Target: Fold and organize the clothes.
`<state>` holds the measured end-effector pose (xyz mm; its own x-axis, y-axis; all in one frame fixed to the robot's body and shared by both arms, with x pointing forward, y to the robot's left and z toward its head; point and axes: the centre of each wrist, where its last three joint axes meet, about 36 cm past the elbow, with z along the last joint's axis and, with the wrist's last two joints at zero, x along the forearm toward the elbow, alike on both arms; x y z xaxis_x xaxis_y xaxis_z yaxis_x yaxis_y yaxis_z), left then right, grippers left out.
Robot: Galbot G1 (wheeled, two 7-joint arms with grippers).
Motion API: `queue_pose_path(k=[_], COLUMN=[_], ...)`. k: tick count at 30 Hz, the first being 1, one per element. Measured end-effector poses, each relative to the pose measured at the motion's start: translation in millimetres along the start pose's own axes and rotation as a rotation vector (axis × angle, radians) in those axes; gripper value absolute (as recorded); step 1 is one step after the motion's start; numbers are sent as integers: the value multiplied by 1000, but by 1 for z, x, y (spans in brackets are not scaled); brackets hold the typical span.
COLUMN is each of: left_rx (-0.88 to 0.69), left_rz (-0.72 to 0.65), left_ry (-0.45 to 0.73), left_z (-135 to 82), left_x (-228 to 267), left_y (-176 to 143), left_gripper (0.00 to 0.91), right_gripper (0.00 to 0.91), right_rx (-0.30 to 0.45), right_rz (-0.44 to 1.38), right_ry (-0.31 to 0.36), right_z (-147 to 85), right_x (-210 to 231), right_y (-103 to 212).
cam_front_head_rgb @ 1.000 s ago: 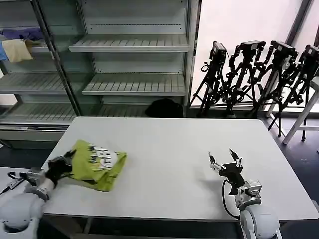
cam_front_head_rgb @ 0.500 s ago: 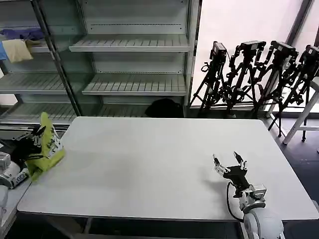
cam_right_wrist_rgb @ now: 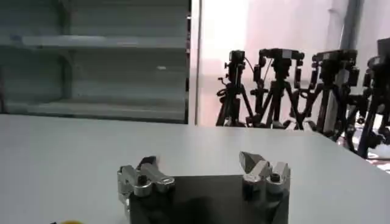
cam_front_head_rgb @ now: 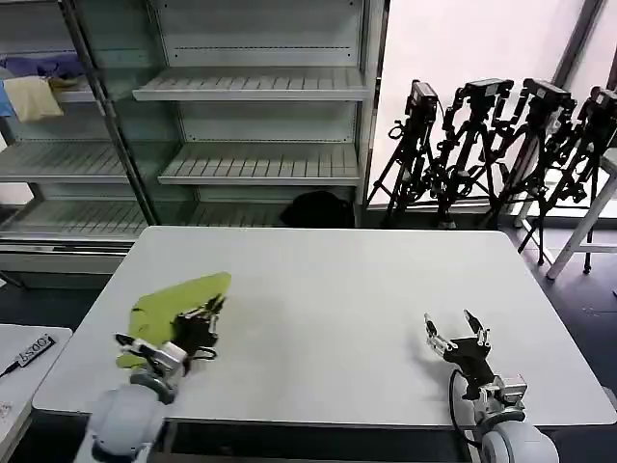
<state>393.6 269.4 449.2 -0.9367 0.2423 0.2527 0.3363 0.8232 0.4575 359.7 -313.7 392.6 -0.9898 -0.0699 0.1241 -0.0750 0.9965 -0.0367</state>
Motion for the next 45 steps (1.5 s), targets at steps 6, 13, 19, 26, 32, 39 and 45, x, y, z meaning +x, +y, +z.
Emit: queue_pose_path(k=[6,13,19,26,32,39,45], left_rx=[17,52,81,139,204,248,292], left_rz=[85,174,209,205,190,134,53], left_ry=[-47,-81,-91,-105,-137,-163,-167], left_z=[-13,-24,-30,-43,-61,-66,-61], left_x=[-11,-15,-19,-21,-16,-5,7], left_y=[-45,-81,-103,-111,-101,-75,-46], left_gripper=[0,0,907,907,907,907,907], right_gripper=[907,907,907,907,907,907,907], right_rx=[-12,-39,-74,-115,-159,-251,-336], right_rz=[-14,-55,-91,-145,-216,-295,-338], right_ry=[0,12,59,116,156,213,275], right_z=[-6,-29,-52,-61,-63,-61,-57], right_x=[1,0,3,3,-2,-7,-10], right_y=[6,21,37,63,98,138,169])
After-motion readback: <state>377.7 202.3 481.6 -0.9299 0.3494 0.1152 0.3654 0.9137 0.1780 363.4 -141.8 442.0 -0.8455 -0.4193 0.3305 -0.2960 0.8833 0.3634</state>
